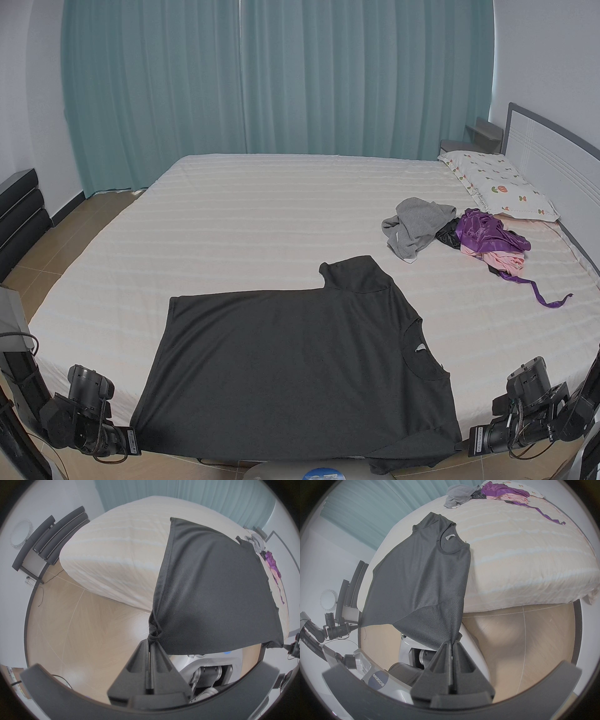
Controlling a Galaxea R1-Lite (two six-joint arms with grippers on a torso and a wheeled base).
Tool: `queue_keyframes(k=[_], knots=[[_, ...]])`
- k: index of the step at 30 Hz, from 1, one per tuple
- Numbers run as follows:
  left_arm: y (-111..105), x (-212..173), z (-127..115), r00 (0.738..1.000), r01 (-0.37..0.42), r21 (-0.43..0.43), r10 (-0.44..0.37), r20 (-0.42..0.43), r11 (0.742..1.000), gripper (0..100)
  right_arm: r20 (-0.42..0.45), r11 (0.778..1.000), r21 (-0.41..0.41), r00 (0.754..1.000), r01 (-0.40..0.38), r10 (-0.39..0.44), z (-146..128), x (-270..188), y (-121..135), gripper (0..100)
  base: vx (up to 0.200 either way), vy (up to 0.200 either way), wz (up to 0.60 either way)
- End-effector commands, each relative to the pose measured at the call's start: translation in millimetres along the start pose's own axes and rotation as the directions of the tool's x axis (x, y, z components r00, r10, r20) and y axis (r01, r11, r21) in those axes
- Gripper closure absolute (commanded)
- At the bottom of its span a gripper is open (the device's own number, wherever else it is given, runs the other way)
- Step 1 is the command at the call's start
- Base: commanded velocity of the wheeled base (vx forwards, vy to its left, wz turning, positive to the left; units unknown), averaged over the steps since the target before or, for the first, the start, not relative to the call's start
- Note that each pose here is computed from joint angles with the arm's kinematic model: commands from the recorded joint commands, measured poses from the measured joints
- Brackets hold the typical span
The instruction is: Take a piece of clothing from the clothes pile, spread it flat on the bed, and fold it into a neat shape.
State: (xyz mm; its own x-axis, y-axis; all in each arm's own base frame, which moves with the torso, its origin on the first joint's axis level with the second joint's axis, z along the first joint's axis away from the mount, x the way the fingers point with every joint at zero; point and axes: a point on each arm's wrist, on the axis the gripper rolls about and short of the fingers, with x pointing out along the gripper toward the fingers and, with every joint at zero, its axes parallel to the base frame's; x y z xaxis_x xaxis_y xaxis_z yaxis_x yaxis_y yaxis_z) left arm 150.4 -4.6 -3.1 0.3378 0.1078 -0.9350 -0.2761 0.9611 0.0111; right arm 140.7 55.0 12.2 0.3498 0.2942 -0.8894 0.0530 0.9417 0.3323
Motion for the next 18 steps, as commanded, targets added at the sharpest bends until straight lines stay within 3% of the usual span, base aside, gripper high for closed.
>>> queue_keyframes(k=[1, 7, 12, 18], knots=[[1.3, -5.7, -6.7, 1.000, -0.001, 0.023, 0.001, -0.017, 1.000, 100, 0.001, 1.000, -0.019, 1.000, -0.005, 0.005, -5.6, -5.1, 0.9, 100, 0.000, 0.000, 0.00], [3.1, -9.5, -10.6, 0.999, -0.007, 0.059, 0.009, -0.041, 0.998, 100, -0.019, 1.000, -0.021, 1.000, 0.023, -0.023, -10.0, -8.8, -0.7, 100, 0.000, 0.000, 0.00], [2.0, -11.0, -10.6, 0.999, -0.006, 0.068, 0.008, -0.031, 0.998, 100, 0.014, 1.000, -0.027, 1.000, 0.007, -0.007, -9.5, -14.4, 0.8, 100, 0.000, 0.000, 0.00], [-1.6, -18.2, 4.1, 0.996, 0.017, 0.036, -0.021, 0.089, 0.999, 100, 0.109, 0.999, -0.022, 0.993, -0.038, 0.040, 0.4, -20.9, 5.7, 100, 0.000, 0.000, 0.00]])
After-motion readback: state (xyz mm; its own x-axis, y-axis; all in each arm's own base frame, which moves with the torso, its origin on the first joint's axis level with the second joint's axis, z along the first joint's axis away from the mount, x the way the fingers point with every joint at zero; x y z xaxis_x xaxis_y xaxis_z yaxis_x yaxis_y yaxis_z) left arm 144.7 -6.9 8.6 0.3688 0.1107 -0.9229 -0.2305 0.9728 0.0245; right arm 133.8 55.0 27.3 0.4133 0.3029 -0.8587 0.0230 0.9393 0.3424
